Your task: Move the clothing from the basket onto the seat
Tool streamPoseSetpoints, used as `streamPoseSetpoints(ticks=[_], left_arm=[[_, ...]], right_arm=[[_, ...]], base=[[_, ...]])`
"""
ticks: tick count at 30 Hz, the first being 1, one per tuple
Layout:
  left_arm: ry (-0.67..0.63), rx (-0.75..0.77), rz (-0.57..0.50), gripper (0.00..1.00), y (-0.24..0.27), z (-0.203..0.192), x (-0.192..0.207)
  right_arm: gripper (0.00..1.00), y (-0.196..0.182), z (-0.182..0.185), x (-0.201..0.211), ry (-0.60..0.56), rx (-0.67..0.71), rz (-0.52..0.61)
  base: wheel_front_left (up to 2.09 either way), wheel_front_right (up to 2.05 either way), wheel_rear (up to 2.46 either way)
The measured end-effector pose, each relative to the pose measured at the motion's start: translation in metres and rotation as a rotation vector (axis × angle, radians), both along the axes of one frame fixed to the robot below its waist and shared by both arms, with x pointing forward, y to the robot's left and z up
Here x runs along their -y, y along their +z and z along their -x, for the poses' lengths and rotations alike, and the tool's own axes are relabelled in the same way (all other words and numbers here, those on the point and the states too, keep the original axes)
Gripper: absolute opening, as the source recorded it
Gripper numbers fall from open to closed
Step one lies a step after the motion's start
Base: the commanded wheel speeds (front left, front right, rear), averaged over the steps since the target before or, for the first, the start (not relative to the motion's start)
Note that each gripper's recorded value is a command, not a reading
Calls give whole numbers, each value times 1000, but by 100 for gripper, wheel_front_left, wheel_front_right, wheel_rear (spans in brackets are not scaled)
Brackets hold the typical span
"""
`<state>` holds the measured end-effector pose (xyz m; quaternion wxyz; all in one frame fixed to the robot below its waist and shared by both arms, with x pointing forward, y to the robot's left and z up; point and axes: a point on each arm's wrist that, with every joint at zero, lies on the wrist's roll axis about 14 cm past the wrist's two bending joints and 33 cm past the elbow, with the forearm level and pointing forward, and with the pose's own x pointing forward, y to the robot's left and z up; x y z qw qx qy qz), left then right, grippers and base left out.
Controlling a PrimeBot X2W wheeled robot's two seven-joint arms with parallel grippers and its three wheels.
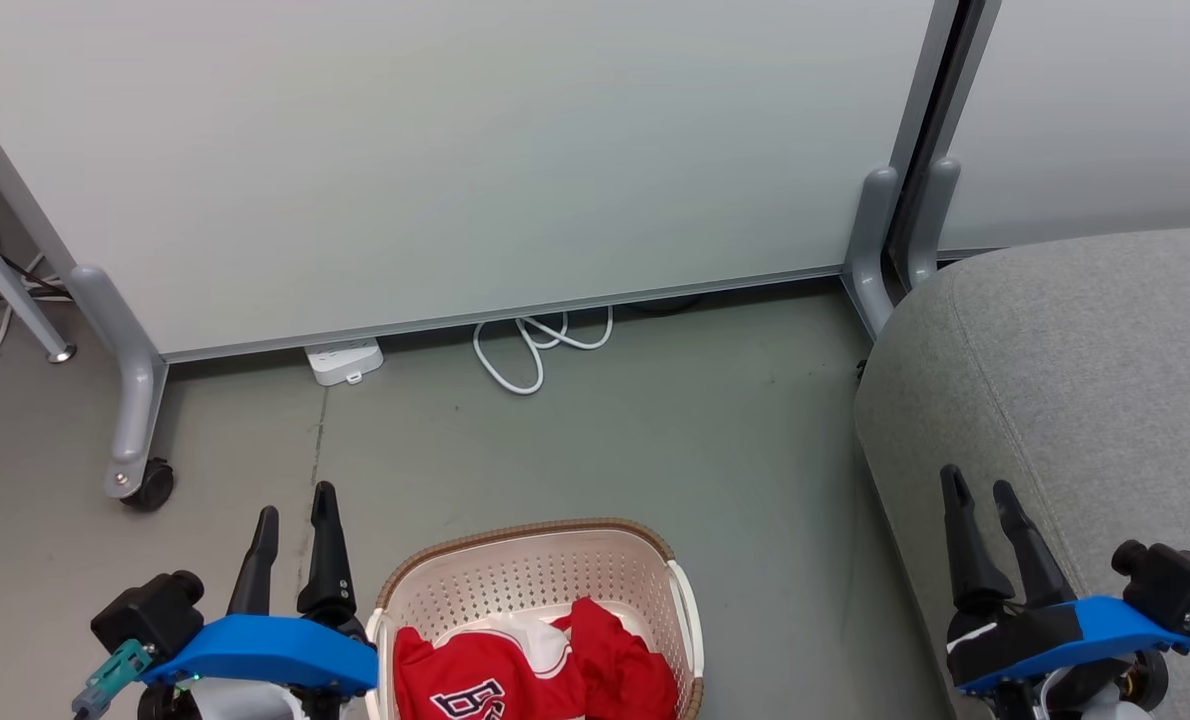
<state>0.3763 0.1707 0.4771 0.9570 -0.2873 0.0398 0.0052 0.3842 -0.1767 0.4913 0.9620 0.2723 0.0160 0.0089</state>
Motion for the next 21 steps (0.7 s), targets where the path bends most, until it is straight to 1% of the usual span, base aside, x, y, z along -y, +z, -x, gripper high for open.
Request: streamPoseSetpoints(ticks=[10, 21], left_arm=[[-7, 16, -105, 100, 1, -2, 0], [-24, 25, -199, 100, 0, -2, 2]], right_arm=[[100, 4, -2, -5, 26, 22, 119], [100, 8, -2, -11, 52, 46, 231]], base=[[0, 0, 0], [0, 0, 0]])
